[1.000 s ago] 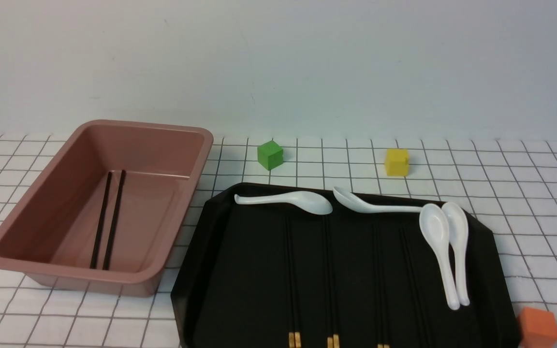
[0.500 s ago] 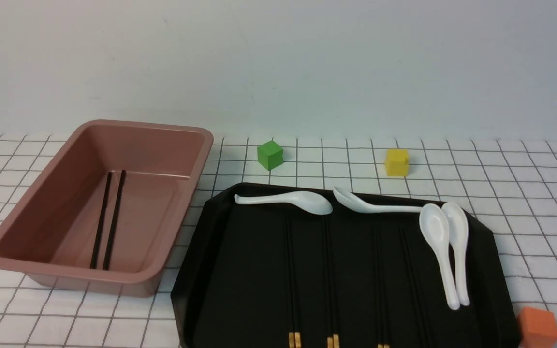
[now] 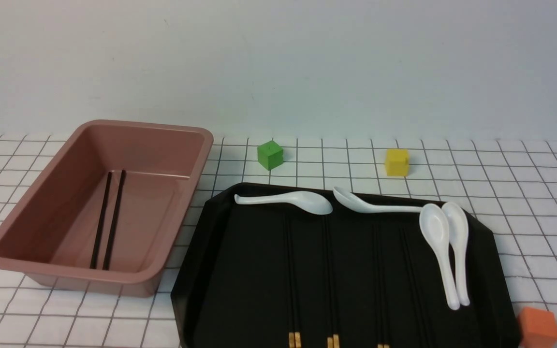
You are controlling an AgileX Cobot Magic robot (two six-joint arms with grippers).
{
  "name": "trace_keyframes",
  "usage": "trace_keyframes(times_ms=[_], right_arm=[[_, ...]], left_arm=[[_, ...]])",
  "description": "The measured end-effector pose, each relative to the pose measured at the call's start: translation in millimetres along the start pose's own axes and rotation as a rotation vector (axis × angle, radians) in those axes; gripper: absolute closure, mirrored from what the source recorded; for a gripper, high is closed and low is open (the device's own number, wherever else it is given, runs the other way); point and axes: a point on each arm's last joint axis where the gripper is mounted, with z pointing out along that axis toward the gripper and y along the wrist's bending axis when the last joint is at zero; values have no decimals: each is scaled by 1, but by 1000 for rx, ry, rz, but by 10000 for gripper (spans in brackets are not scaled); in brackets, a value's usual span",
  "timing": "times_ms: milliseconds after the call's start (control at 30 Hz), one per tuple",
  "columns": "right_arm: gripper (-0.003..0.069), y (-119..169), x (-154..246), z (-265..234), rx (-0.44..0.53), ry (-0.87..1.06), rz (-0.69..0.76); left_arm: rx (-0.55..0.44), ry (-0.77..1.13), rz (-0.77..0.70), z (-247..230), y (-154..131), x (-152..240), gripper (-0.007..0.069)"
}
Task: On white black tablecloth take chopsticks from black tray and put them in box.
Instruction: 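Reach over to the black tray and grasp a pair of chopsticks with the left gripper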
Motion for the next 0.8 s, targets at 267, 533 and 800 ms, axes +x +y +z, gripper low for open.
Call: trace_keyframes(times_ms=[267,533,800], right_arm=[[419,0,0,0,0,0,0],[419,0,0,0,0,0,-1],[419,0,0,0,0,0,0]], left_arm=[[136,10,-531,-1,-12,-2,512],[366,-46,-451,-37,-75,-48,588],[3,389,-61,0,-134,-89,638]])
